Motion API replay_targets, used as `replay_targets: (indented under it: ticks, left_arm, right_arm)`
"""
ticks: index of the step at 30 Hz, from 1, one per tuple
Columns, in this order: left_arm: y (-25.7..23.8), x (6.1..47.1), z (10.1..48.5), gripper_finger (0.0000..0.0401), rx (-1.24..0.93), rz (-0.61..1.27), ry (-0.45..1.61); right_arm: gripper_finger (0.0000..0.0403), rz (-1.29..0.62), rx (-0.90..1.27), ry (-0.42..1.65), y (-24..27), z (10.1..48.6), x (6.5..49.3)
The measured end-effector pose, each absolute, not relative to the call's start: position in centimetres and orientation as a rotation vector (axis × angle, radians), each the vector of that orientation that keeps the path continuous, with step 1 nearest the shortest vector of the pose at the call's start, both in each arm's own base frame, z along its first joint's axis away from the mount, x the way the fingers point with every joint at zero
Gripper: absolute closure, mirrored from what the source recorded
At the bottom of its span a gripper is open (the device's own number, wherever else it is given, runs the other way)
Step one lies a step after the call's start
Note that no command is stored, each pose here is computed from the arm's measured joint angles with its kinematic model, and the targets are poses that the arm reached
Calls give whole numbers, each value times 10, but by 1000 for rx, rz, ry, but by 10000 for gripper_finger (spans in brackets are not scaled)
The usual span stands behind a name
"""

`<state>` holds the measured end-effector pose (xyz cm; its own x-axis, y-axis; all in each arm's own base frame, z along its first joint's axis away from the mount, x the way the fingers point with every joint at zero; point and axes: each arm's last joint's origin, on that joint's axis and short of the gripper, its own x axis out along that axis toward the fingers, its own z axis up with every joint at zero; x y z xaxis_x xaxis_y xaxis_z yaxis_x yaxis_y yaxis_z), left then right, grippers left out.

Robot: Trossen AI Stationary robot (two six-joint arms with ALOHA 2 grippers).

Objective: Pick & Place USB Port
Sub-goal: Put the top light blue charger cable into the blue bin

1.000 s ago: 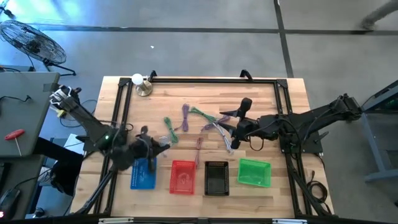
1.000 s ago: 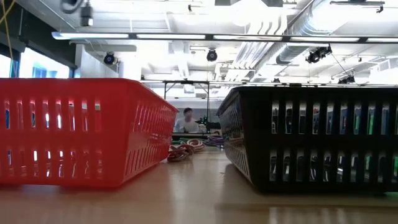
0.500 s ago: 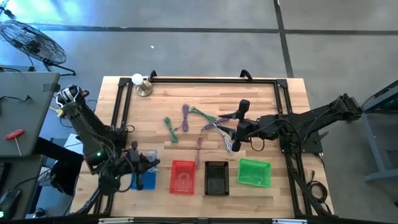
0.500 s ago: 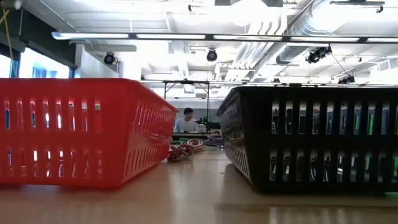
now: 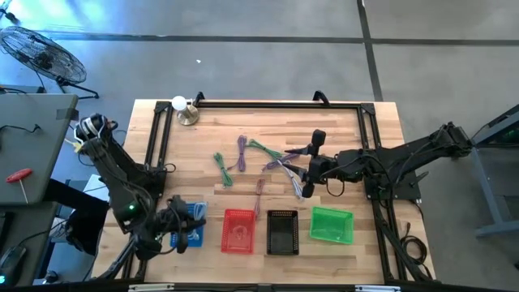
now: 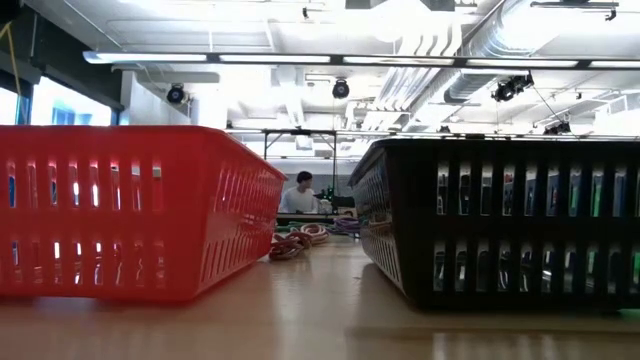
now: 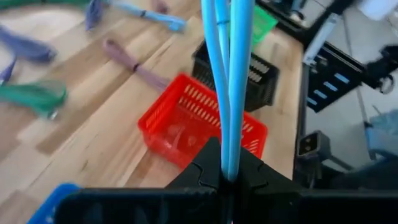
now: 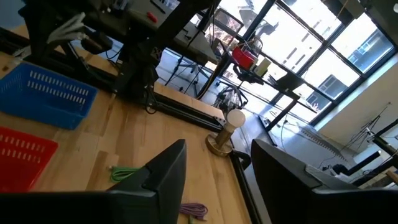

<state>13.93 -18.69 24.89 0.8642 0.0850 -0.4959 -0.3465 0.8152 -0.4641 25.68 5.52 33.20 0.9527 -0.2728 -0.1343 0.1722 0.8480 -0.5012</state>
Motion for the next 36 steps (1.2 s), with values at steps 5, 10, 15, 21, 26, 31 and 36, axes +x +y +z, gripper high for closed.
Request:
replay_targets:
  ticks: [5, 10, 15, 21, 26, 31, 36]
  left_arm:
    - [-187, 138, 232, 400, -674, 343, 581]
    - [-184, 134, 221, 401, -743, 445, 651]
    - [-179, 130, 218, 401, -820, 532, 681]
    - [-176, 127, 216, 401, -915, 616, 749]
    - [-172, 133, 215, 401, -949, 655, 803]
    - [-167, 142, 212, 398, -948, 681, 879]
    - [-163, 146, 212, 398, -935, 687, 898]
  right_arm:
    - [231, -236, -506, 204, 55, 332, 257]
    - [231, -204, -503, 200, 56, 332, 257]
    - [233, -196, -501, 202, 56, 331, 257]
    - [235, -194, -503, 209, 56, 331, 257]
    - [236, -194, -503, 209, 56, 331, 257]
    - [236, -193, -503, 209, 56, 331, 257]
    - [237, -191, -506, 217, 56, 330, 257]
